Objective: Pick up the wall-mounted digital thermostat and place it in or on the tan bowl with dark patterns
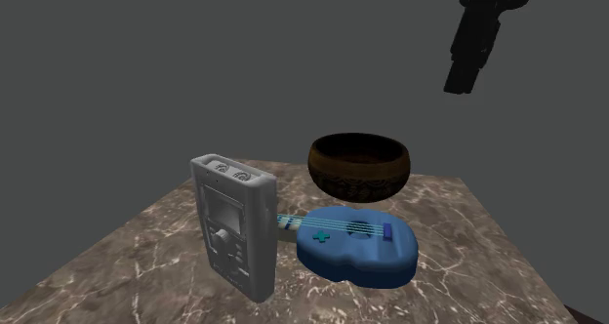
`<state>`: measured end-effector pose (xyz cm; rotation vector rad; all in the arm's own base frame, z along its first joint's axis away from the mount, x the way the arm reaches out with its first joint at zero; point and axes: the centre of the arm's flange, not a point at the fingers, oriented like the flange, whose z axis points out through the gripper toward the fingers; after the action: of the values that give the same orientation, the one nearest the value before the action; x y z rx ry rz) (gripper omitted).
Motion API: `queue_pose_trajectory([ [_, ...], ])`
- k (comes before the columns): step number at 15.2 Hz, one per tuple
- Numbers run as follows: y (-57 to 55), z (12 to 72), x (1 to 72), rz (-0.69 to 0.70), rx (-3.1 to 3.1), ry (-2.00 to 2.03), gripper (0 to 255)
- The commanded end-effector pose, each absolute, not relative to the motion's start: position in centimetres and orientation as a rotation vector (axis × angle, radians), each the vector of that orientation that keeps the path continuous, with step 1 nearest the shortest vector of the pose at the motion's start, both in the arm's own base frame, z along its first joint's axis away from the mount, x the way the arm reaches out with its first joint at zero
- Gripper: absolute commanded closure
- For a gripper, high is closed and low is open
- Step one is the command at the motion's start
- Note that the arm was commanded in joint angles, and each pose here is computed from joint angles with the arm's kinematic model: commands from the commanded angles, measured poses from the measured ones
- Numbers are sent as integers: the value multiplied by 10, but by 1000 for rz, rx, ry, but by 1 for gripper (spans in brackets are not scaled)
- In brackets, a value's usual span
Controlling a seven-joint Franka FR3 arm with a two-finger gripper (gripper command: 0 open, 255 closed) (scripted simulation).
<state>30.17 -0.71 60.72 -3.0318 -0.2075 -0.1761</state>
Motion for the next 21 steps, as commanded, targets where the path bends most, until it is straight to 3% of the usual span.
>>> queue_pose_trajectory([
  [1,-7,607,302,-176,-3032,-208,0],
  [21,236,562,388,-177,-3012,-228,0],
])
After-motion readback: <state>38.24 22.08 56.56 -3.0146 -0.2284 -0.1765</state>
